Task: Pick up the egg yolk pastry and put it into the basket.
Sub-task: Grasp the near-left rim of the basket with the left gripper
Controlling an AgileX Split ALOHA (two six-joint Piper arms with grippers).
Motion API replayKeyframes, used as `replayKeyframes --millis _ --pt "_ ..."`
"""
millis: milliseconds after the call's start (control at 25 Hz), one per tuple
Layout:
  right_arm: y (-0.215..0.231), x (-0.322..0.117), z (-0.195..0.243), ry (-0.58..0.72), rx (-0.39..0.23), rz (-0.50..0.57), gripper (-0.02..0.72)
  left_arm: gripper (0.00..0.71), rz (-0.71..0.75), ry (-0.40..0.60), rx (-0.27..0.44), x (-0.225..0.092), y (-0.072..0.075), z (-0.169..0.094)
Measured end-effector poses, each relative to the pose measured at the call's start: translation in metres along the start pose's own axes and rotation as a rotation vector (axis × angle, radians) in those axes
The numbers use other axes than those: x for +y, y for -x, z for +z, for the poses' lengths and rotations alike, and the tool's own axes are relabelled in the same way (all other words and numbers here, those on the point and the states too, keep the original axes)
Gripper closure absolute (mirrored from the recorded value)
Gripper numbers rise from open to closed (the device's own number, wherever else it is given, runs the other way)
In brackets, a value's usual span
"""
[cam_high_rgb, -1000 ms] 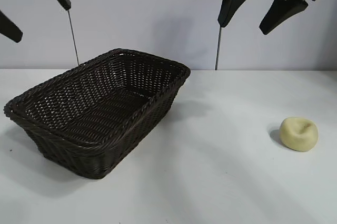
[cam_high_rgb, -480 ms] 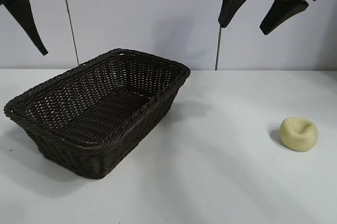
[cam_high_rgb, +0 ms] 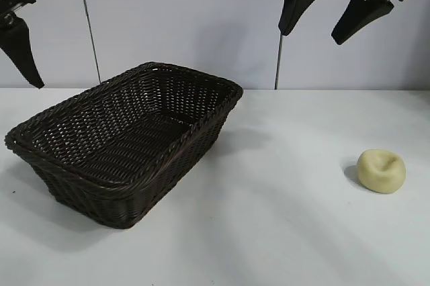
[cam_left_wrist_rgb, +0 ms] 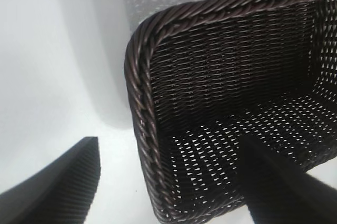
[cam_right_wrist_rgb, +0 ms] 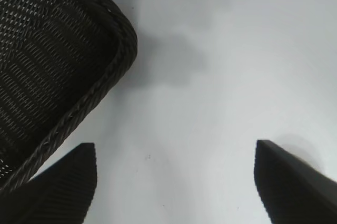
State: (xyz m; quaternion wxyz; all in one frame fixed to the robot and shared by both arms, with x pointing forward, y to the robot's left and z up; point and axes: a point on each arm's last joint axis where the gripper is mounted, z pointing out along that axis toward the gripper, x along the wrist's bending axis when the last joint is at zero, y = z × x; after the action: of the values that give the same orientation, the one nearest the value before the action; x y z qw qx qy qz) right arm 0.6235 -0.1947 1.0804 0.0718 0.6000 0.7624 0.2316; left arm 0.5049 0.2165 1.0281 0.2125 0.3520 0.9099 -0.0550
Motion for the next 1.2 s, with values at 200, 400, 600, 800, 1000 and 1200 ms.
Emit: replayKeyframes --millis 200,400,600,800,1000,1200 --pt "0.000 0.000 0.000 0.000 0.000 0.000 0.113 0.184 0.000 0.016 -0.020 0.001 0.002 0.000" --pt "0.000 0.000 0.000 0.000 0.000 0.001 0.113 0.184 -0.004 0.016 -0.014 0.002 0.001 0.005" --pt "0.000 0.000 0.000 -0.001 0.000 0.001 0.113 0.184 -0.016 -0.011 0.046 0.005 -0.001 0.028" --pt "0.000 0.000 0.000 -0.001 0.000 0.001 0.113 0.184 -0.019 -0.019 0.098 0.011 -0.003 0.057" --pt "0.000 0.000 0.000 -0.001 0.000 0.003 0.113 0.184 -0.031 -0.029 0.139 0.015 -0.007 0.087" --pt "0.000 0.000 0.000 -0.001 0.000 0.003 0.113 0.184 -0.063 -0.058 0.172 0.015 -0.011 0.109"
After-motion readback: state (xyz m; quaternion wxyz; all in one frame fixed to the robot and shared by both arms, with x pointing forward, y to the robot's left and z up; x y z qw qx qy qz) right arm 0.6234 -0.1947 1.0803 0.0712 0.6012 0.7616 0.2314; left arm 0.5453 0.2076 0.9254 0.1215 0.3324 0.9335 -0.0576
